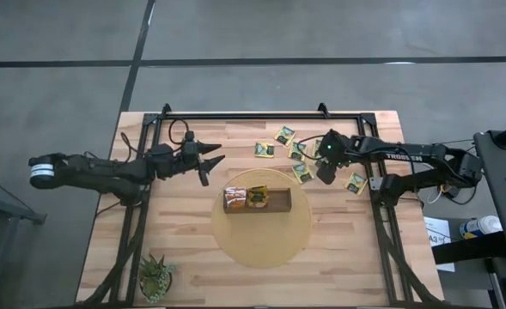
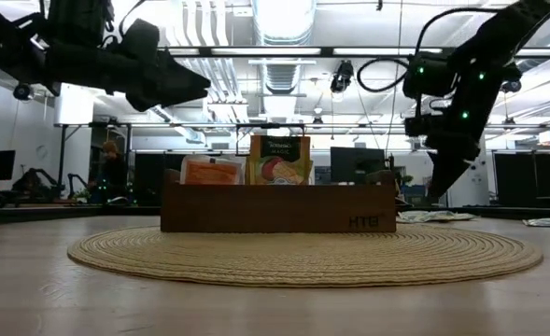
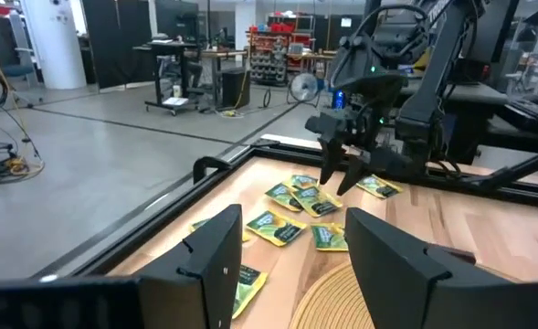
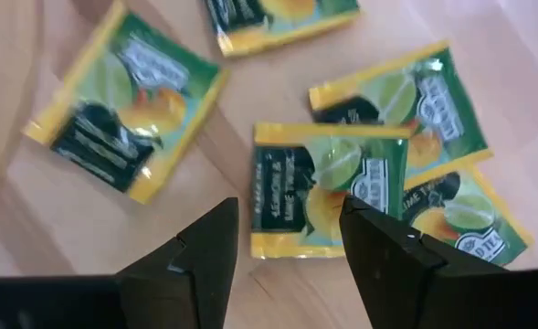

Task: Pick & Place Tea
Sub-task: Put the yellow tea bag into the right section of the wooden organizer

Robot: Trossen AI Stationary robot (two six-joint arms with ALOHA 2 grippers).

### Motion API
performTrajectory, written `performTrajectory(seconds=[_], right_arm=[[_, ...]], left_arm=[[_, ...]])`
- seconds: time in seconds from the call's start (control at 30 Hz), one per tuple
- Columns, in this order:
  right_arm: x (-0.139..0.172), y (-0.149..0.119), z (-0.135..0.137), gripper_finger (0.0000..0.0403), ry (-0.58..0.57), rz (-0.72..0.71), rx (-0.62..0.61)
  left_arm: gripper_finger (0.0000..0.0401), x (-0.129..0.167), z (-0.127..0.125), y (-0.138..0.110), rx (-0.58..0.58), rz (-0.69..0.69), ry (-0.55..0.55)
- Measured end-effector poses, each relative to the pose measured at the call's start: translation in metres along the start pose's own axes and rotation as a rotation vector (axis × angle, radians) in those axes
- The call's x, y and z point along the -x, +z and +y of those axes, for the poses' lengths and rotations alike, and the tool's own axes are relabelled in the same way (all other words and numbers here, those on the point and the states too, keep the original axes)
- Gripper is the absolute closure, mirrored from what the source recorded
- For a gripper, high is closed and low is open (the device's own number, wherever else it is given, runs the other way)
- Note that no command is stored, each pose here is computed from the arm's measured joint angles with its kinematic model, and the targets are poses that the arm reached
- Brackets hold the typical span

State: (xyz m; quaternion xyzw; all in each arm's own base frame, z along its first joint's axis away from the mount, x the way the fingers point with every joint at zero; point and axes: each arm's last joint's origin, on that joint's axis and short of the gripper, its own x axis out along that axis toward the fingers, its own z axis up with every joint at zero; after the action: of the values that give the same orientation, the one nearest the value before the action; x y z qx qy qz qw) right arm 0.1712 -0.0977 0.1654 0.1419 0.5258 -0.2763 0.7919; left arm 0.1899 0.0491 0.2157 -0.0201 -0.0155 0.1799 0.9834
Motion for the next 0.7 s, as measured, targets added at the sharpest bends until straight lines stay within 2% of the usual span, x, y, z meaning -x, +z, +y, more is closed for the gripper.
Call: performTrajectory(seconds=[0.17, 0.47, 0.6, 0.7], right_arm=[[-0.022, -0.004, -0.003, 0.0215, -0.034, 0.066, -0.007], [-0.059, 0.005, -0.003, 0.0221, -0.064, 0.127, -0.049], [-0.060, 0.008, -0.003, 0.0248, -0.065, 0.126, -0.057], [-0.055, 0.008, -0.003, 0.0293, -0.065, 0.115, -0.060]], left_arm=[[0.0211, 0.000, 0.000, -0.001, 0.002, 0.011, 0.000], [0.0211, 0.000, 0.000, -0.001, -0.001, 0.011, 0.000], [0.0211, 0.000, 0.000, -0.001, -0.002, 0.010, 0.000], [0.0211, 0.000, 0.000, -0.001, -0.002, 0.010, 0.000]])
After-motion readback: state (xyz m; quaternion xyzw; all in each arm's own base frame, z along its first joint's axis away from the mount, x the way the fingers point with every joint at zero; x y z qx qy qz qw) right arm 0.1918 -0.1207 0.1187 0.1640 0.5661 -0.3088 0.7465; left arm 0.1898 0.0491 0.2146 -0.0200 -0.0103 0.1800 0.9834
